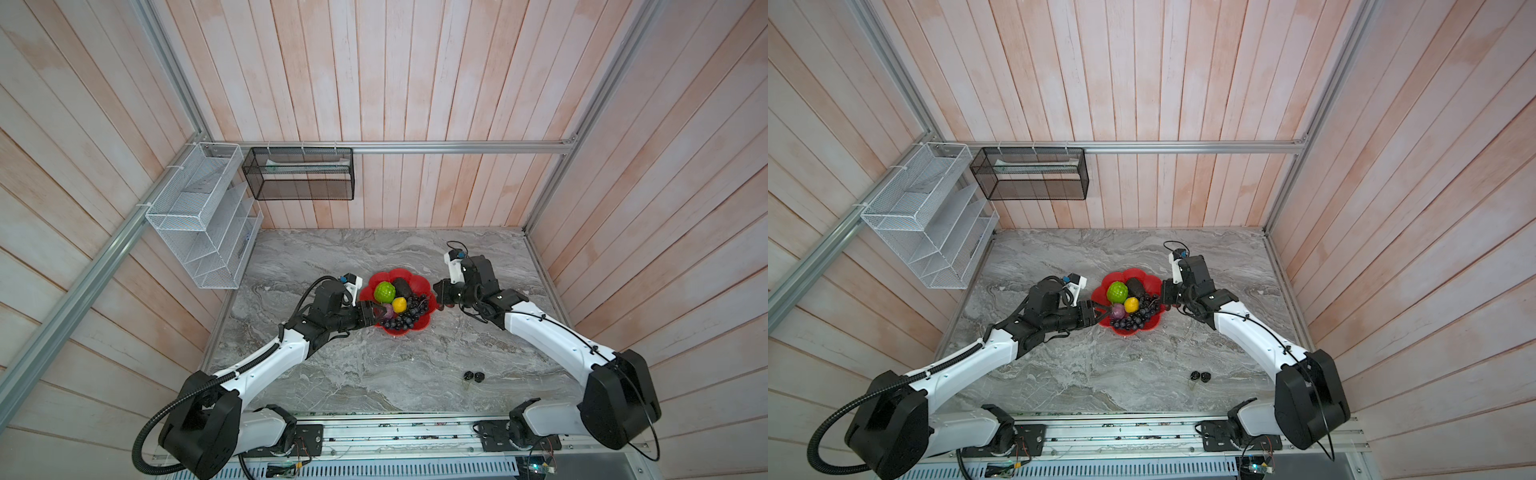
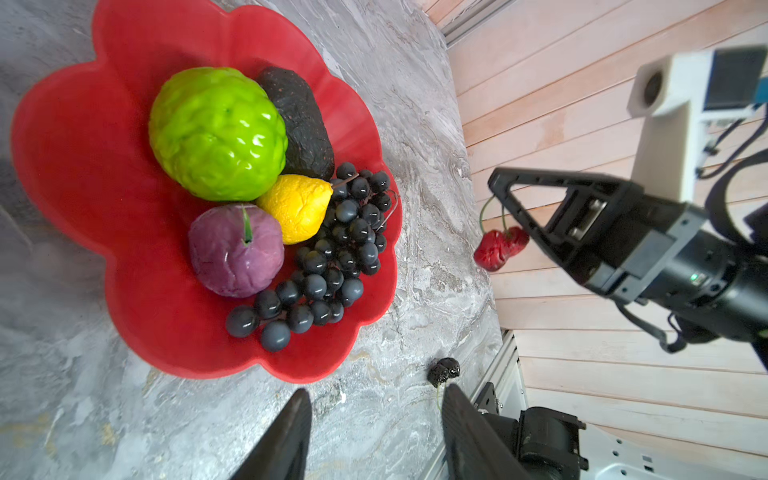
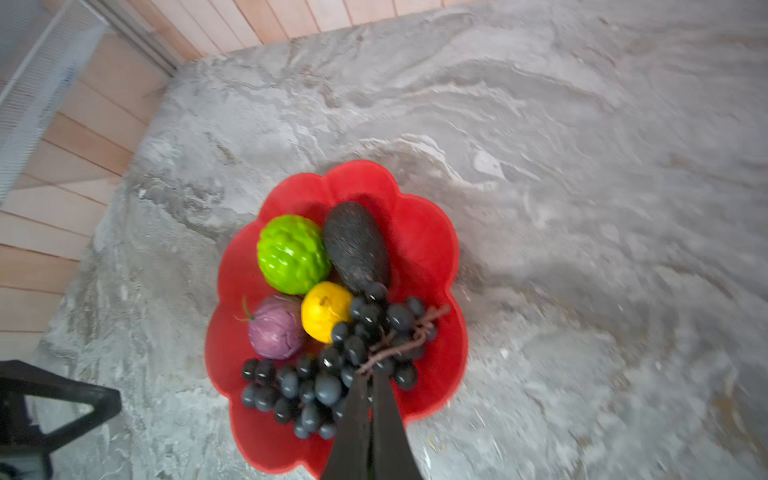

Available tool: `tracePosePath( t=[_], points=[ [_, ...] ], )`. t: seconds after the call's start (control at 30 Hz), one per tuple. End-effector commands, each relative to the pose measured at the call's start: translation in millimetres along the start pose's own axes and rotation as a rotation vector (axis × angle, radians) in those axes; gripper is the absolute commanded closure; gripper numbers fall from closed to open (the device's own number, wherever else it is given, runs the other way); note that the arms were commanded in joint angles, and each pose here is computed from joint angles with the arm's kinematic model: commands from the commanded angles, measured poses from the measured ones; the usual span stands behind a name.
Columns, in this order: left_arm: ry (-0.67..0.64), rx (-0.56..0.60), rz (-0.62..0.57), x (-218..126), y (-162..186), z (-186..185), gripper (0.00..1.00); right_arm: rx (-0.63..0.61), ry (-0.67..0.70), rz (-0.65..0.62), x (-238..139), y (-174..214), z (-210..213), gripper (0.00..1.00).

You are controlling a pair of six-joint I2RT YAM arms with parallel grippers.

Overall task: Place and organize the fake fruits in the fruit bowl
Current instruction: 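Grasp the red cherries with the right gripper while the left gripper withdraws, then carry the red cherries with the right gripper into the bowl and release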

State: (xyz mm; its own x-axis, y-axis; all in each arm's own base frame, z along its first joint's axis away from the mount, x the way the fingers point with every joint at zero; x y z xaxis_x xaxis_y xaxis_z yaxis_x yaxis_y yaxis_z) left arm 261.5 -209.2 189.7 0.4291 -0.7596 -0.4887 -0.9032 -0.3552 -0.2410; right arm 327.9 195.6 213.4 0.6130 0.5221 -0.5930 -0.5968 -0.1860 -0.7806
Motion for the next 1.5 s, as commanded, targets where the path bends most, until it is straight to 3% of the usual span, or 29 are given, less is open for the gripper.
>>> tracePosePath(
  t=[0.0,0.27,0.7,1.03,1.3,1.47],
  points=[
    [-0.058,-0.044,-0.036,-10,4,13,0.47,-0.078,-0.130,-0.026,21,-15,15,0.99],
    [-0.070,-0.073,-0.073,-21,4,11,0.47,-0.155,-0.231,-0.024,76,-30,19,1.00],
    [-0.071,-0.089,-0.081,-25,3,7,0.47,-0.093,-0.266,-0.064,129,-18,5,1.00],
    [-0.079,-0.095,-0.089,-28,5,12,0.47,-0.085,-0.265,-0.064,145,-10,-3,0.97],
    [-0.080,-0.104,-0.078,-23,5,13,0.46,-0.122,-0.227,-0.065,139,-23,-5,0.78],
    [-0.092,-0.096,-0.081,-25,5,13,0.46,-0.142,-0.169,-0.099,115,-37,-5,0.74]
  ],
)
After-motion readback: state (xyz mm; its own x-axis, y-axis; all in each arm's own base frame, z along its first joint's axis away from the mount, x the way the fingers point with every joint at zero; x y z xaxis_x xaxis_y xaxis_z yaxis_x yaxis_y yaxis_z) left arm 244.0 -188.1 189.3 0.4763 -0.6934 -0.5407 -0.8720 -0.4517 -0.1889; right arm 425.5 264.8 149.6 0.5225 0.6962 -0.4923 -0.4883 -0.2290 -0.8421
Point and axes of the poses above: each gripper's point midway between its finger pads, its own x axis out along the fingers, its own z axis along the line the jaws close on, y = z × x, the point moved 5 cm from there along -x, back along the fingers, and after that the axes turned 15 degrees about -x, right-handed, at the moved point
